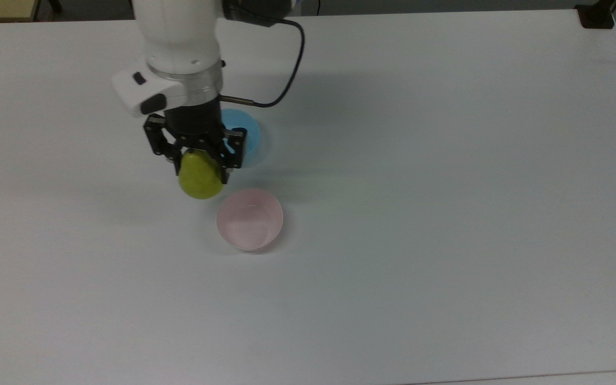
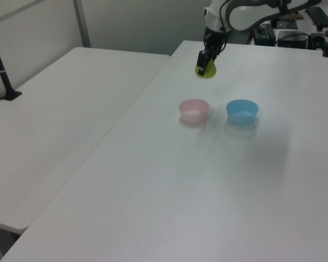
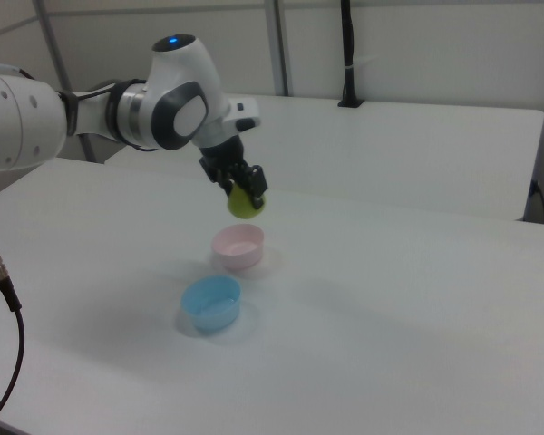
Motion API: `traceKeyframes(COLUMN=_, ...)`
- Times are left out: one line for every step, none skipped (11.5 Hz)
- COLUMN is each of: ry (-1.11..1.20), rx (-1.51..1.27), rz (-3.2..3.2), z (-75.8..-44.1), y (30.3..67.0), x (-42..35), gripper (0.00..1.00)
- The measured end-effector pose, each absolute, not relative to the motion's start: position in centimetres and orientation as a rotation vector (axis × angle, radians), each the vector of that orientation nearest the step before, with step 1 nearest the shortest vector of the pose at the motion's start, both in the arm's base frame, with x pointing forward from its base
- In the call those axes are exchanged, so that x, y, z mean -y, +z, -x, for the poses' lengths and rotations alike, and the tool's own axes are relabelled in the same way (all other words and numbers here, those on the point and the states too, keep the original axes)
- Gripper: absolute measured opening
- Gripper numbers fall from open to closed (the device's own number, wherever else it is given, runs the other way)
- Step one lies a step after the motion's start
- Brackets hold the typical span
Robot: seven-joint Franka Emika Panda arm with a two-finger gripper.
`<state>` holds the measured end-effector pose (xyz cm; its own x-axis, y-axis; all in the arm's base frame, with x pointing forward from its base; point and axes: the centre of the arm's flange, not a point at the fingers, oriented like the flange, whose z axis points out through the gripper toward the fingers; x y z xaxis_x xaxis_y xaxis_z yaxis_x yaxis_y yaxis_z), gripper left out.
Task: Place the pear in the bowl
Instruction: 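Lift the pear and carry it over the pink bowl, then lower the pear into the pink bowl and open the gripper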
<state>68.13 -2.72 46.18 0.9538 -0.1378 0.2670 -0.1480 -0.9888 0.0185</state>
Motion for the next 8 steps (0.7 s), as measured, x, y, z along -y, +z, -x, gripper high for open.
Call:
traceKeyframes(ry=0.411, rx=0.227, rz=-3.074, z=-68.1, y=46.0, x=1.1, gripper=0.72)
traceKeyframes(ry=0.404, rx=0.217, rz=-3.078, z=-68.1, y=45.7, x=0.1, gripper=0.72)
traceKeyframes(ry=0.385, rx=0.209, rz=-3.083, z=-68.2, y=44.9, x=-0.9, gripper=0.72)
traceKeyframes(ry=0.365, rx=0.203, rz=-3.085, z=-68.4, y=43.6, x=-1.7, gripper=0.72)
traceKeyframes(ry=0.372, rx=0.195, rz=-3.085, z=-68.8, y=42.4, x=-2.2, gripper=0.72)
traceKeyframes(ry=0.379, rx=0.191, rz=-3.084, z=-69.2, y=41.2, x=-2.4, gripper=0.72)
traceKeyframes(ry=0.378, rx=0.185, rz=-3.081, z=-69.5, y=40.0, x=-2.5, gripper=0.72)
traceKeyframes(ry=0.375, rx=0.174, rz=-3.076, z=-69.7, y=38.9, x=-2.6, gripper=0.72)
